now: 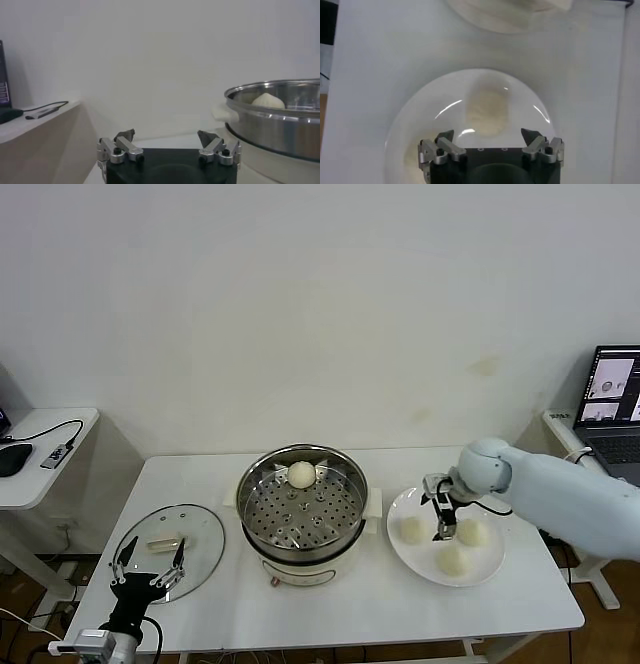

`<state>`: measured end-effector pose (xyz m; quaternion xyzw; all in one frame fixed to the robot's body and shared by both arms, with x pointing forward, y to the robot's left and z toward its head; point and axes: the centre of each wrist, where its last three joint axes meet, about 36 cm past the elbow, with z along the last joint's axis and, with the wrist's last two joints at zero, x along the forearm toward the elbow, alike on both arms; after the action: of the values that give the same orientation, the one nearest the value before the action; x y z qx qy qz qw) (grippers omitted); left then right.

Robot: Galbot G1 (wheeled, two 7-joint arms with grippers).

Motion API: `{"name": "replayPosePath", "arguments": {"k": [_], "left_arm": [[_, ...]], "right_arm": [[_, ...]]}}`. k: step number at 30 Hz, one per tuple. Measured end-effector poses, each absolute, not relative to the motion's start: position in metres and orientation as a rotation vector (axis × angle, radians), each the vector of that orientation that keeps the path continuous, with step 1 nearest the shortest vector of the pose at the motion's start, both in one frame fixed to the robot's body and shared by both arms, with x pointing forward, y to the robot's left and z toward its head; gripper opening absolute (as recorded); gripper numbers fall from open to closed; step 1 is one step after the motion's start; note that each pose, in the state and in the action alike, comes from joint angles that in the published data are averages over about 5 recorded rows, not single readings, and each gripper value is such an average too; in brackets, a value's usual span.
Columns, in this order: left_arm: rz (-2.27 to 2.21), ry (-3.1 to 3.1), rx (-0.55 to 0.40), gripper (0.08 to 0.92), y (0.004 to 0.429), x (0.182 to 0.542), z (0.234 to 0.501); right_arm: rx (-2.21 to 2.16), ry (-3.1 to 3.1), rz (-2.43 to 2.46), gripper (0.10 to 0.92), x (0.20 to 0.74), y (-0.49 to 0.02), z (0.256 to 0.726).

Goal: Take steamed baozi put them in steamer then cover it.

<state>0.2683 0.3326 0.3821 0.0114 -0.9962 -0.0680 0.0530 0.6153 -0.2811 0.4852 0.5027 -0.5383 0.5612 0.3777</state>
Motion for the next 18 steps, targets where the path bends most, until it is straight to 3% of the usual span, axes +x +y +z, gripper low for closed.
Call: {"name": "replayPosePath", "arguments": {"k": [12,18], "left_arm": [[-0.213,-3.025,0.040,0.823,0.334,0.269,0.380],[-0.213,-3.026,0.044,0.823,0.334,0.269,0.380]], "right_arm": [[1.270,-1.376,1.429,0.818,0.625,-0.273,0.455],[1.264,-1.376,1.421,0.737,0.628,-0.270,0.448]]}}
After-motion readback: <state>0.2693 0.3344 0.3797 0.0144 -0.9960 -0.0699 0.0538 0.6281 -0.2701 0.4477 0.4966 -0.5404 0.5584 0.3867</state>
